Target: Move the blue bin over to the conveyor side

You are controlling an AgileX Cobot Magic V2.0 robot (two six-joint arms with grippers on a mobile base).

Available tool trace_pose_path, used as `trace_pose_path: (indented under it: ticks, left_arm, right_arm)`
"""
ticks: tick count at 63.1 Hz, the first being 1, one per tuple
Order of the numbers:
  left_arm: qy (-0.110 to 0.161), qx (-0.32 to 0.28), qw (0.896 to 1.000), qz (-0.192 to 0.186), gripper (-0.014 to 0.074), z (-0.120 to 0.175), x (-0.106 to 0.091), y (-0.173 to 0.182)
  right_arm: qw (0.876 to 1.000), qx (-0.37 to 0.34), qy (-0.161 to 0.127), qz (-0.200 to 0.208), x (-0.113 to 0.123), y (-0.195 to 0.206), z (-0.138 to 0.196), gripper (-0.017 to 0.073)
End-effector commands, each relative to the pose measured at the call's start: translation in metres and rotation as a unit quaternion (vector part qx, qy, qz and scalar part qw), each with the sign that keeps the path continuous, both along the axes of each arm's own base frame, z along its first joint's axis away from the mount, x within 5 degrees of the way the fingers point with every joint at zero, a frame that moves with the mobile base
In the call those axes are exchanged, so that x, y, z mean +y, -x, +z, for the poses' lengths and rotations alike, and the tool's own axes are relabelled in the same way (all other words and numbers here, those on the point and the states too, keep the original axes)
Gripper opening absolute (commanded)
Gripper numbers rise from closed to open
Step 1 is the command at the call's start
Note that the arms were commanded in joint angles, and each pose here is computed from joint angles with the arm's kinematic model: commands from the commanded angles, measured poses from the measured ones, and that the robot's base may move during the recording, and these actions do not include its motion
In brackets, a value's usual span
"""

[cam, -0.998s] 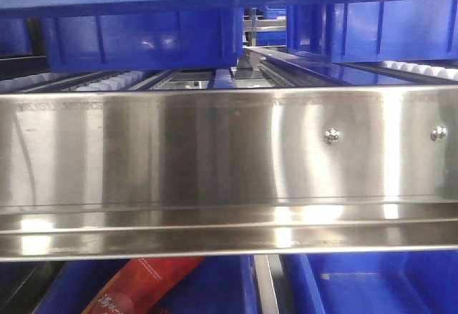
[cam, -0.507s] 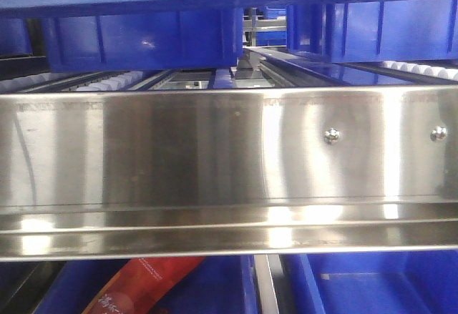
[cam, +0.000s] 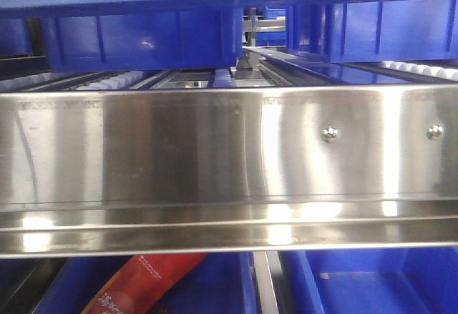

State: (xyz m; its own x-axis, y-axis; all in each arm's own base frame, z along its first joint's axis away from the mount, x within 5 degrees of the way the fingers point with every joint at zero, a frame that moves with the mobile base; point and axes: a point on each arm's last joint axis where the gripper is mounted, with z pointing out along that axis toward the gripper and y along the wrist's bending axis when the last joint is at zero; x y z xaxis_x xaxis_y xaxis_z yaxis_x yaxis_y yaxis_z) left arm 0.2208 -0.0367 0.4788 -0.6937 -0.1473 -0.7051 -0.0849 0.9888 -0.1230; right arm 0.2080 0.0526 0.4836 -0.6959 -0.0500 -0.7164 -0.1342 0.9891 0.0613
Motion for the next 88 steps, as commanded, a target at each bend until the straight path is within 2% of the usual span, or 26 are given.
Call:
trace_pose_path:
  ticks: [1, 88]
  left_arm:
    - [0.009, -0.055, 0.998, -0.005, -0.0018, 0.0139, -0.0004, 0.0062]
    - [0.009, -0.055, 0.998, -0.005, -0.0018, 0.0139, -0.0004, 0.0062]
  right_arm:
    - [0.998, -0.068, -0.005, 0.002, -0.0024, 0.0032, 0.0151, -0.0079]
    - [0.998, -0.068, -0.005, 0.002, -0.0024, 0.0032, 0.0151, -0.0079]
